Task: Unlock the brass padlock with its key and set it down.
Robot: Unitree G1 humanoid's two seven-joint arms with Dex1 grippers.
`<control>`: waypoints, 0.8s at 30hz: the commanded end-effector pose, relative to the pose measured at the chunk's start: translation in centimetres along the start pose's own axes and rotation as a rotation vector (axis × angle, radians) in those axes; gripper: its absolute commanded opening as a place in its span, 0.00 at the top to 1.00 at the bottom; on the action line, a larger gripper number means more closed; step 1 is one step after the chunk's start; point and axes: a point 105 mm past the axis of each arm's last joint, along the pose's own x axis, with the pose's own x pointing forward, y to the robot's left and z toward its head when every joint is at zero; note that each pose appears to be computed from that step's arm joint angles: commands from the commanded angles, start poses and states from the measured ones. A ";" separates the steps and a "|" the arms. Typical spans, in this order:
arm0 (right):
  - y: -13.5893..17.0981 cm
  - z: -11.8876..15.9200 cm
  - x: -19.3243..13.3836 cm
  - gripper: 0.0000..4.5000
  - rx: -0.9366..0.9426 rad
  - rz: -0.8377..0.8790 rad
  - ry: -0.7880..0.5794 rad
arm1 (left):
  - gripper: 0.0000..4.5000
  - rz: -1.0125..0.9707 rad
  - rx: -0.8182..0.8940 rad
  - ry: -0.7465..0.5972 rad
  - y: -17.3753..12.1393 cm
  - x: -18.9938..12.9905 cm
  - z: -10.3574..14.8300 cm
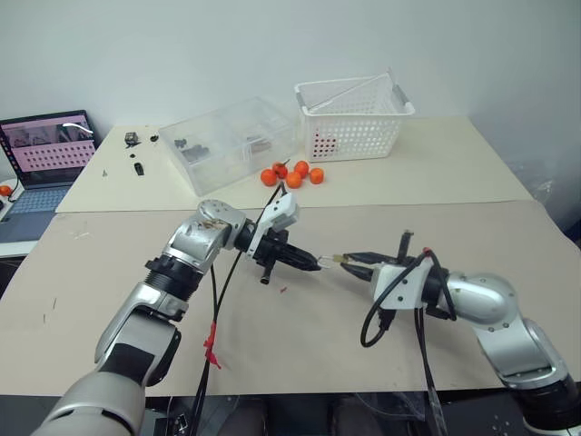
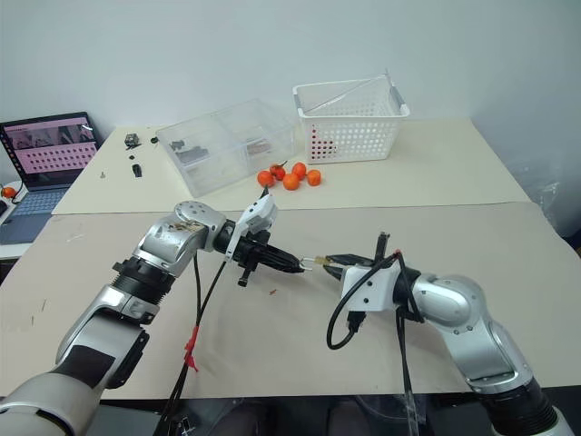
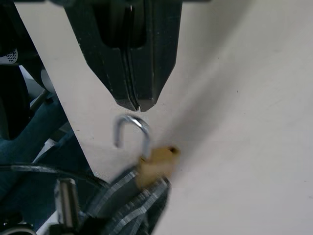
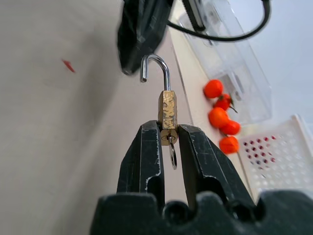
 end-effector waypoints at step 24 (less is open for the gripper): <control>2.7 0.5 4.3 0.97 -0.191 0.077 -0.112 | 0.01 0.167 0.033 0.081 -1.5 -7.8 0.0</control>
